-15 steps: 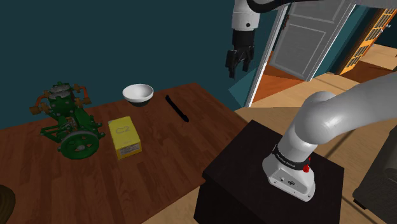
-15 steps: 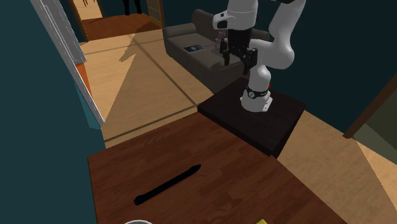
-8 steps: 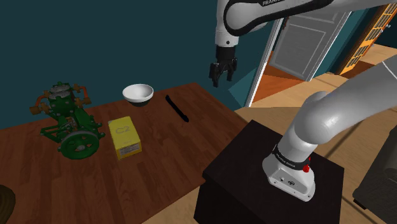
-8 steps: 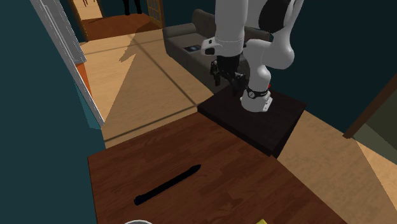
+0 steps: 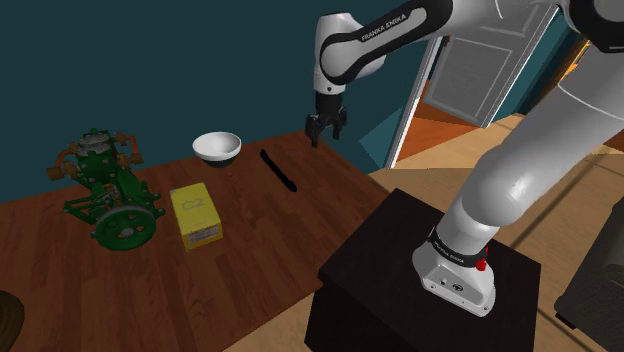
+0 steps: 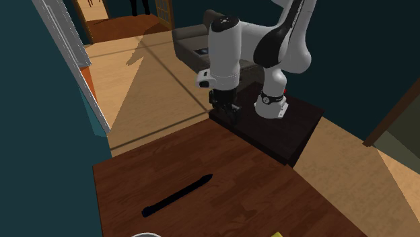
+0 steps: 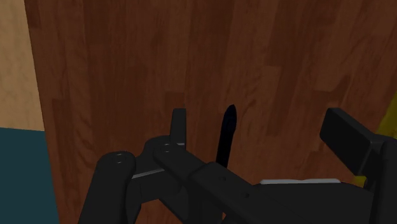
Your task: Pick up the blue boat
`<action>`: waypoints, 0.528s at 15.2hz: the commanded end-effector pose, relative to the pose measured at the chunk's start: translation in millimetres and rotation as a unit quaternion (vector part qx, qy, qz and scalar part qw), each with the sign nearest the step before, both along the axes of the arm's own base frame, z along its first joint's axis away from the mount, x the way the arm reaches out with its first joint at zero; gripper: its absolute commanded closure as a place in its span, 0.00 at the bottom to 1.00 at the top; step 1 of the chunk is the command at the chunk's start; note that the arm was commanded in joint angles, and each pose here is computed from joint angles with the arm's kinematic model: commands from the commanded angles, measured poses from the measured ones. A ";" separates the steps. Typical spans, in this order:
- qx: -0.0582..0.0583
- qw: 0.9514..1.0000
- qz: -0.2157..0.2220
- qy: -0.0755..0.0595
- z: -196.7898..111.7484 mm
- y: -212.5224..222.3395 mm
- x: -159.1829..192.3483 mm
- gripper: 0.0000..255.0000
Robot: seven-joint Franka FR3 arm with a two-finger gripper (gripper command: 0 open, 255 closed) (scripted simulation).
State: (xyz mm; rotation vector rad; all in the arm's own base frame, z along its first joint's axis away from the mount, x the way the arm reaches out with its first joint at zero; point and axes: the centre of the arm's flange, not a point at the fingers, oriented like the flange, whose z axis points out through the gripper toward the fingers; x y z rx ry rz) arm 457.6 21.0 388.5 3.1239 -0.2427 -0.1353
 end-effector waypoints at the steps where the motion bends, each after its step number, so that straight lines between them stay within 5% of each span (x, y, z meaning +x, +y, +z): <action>1: 0.001 1.000 -0.004 -0.004 -22.0 -3.0 18.6 0.00; 8: 0.006 1.000 -0.019 -0.015 -85.2 -7.9 82.2 0.00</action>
